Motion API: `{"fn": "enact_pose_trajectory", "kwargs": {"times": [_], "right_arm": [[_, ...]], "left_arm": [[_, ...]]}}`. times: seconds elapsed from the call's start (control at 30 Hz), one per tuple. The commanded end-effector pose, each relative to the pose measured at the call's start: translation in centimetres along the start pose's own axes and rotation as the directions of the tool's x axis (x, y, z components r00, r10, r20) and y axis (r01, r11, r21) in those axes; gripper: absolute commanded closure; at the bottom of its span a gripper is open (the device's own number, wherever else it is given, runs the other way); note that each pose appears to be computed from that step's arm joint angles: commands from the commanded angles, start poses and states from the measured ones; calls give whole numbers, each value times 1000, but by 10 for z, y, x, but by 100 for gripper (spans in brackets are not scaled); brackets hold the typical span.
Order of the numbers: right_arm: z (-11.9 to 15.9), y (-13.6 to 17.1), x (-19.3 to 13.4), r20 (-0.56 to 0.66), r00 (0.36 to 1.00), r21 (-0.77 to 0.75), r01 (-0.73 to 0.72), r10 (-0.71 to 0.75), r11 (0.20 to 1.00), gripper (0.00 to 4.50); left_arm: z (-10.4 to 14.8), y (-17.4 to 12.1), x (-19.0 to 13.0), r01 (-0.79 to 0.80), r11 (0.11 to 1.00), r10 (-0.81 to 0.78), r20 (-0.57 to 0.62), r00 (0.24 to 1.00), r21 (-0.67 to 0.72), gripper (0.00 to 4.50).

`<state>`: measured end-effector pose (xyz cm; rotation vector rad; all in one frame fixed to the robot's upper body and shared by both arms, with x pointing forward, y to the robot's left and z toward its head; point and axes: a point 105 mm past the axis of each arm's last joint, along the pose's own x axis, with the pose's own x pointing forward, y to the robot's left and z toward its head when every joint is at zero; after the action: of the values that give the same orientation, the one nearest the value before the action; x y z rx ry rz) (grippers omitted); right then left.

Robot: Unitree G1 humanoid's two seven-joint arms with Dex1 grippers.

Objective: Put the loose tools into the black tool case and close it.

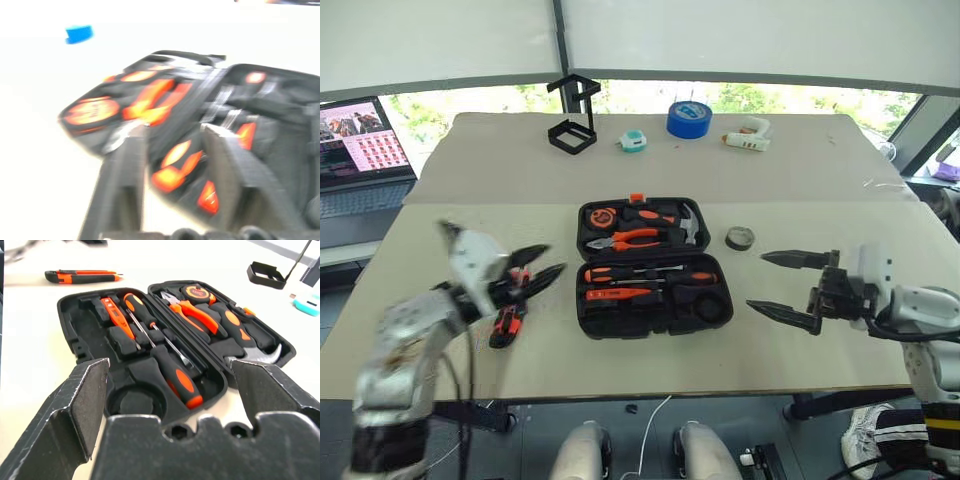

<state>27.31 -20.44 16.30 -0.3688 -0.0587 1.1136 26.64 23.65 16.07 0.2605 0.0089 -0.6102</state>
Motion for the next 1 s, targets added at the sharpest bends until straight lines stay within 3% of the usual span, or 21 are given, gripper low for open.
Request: {"fn": "enact_pose_trajectory", "kwargs": {"times": [0.03,0.1,0.27,0.37,0.47,0.7,0.87,1.0], "right_arm": [[17,8,0,155,986,-73,-50,61,996,0],[14,11,2,167,983,-72,-60,71,996,0],[10,21,9,221,965,-47,-132,139,990,0],[10,28,10,224,953,-67,-196,206,978,0],[13,31,14,230,943,-77,-229,240,970,0],[31,29,31,295,923,-92,-230,247,969,0],[30,30,32,294,927,-83,-217,232,973,0],[31,31,33,293,929,-78,-212,225,974,0]], "left_arm": [[-12,25,-70,-226,974,226,-104,969,13,79],[-25,28,-99,-308,951,304,-182,935,3,7],[-63,33,-176,-511,859,448,-432,783,-34,3],[-64,26,-186,-511,858,425,-483,765,-54,3],[-52,20,-161,-467,876,373,-444,815,-120,3],[-28,-6,-52,-344,894,233,-355,905,-288,3],[-42,-10,-15,-402,872,266,-418,869,-279,3],[-55,-13,-3,-430,867,274,-478,835,-253,3]]}}
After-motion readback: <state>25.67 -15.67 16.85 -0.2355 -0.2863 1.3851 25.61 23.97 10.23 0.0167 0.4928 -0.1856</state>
